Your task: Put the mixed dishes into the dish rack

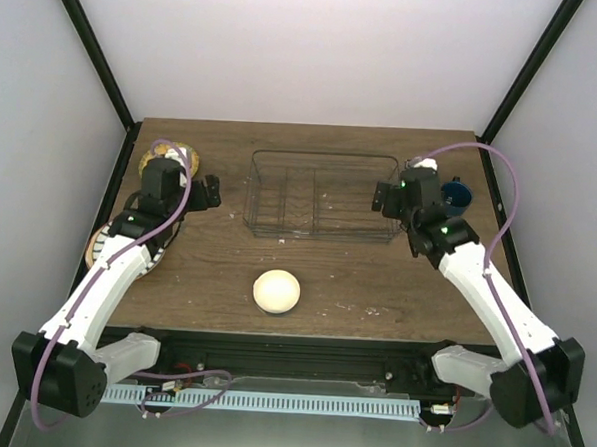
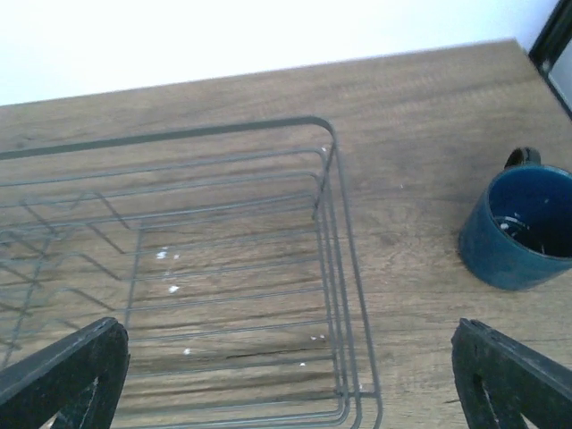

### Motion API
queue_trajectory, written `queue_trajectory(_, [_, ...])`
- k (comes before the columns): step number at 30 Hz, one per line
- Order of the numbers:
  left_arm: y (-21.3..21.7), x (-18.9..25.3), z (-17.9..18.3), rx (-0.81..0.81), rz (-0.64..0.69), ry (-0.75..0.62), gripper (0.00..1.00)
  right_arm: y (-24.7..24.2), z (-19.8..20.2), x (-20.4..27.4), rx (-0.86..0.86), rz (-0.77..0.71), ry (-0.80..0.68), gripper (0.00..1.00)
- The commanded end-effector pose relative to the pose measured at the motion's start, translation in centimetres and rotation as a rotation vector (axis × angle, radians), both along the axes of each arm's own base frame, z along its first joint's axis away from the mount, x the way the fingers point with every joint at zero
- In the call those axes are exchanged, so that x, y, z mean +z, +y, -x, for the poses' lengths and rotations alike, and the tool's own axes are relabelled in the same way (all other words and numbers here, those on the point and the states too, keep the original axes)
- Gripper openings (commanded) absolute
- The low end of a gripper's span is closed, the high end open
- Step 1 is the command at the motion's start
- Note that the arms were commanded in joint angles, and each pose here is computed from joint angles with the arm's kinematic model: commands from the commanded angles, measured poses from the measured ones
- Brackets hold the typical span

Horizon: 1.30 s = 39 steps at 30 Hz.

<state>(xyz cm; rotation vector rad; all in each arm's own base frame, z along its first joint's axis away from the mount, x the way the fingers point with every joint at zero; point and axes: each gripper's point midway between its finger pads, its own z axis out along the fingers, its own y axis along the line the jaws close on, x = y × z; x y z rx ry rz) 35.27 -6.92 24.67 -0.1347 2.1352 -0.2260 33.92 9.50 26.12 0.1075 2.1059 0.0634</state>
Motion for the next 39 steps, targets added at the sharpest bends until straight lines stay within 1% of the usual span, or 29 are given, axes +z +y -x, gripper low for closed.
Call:
queue_trajectory(1, [-0.1,-0.2,0.5,-0.01,0.009,-0.005,1.0,-1.5,-3.3,-2.2,0.027,-0.075,0.078,1.0])
queue_trajectory(3, [-0.2,-0.5,0.8,-0.018,0.004,0.003,1.0,-4.0,-5.0,-3.0,-0.023,-0.101,0.103,1.0])
queue_trajectory(4, [-0.3,-0.5,1.0,-0.032,0.003,0.002,1.0,-6.1,-5.8,-3.5,-0.075,-0.107,0.122,1.0])
queue_trajectory(8, [-0.5,-0.1,1.6,-0.054,0.003,-0.013,1.0,-11.5,-7.6,-5.5,-0.205,-0.063,0.187,0.99])
queue_trajectory(13, [-0.7,0.6,1.9,-0.071,0.008,-0.032,1.0,-14.8,-8.9,-5.0,-0.245,-0.031,0.177,0.79])
queue_trajectory(14, [-0.7,0.6,2.0,-0.074,0.006,-0.034,1.0,-15.0,-9.3,-5.0,-0.245,-0.024,0.18,0.78])
queue_trajectory(16, [-0.7,0.6,2.0,-0.077,0.004,-0.036,1.0,-15.1,-10.1,-5.4,-0.24,-0.014,0.201,0.64])
queue_trajectory(19, [-0.7,0.5,2.0,-0.082,-0.004,-0.034,1.0,-15.4,-11.3,-6.6,-0.241,-0.009,0.238,0.49])
queue_trajectory(26, [0.4,0.2,2.0,-0.047,-0.064,-0.025,1.0,-15.3,-13.4,-8.7,-0.243,-0.031,0.314,0.49])
queue_trajectory(28, [0.4,0.1,2.0,-0.045,-0.07,-0.024,1.0,-15.6,-13.4,-9.8,-0.265,-0.024,0.36,0.5])
queue_trajectory(32, [0.2,-0.2,1.7,-0.058,-0.068,-0.017,1.0,-15.9,-13.5,-10.2,-0.288,-0.017,0.389,0.52])
queue_trajectory(39, [-0.3,-0.8,1.4,-0.081,-0.071,-0.002,1.0,-17.4,-12.8,-10.7,-0.352,0.051,0.441,0.54])
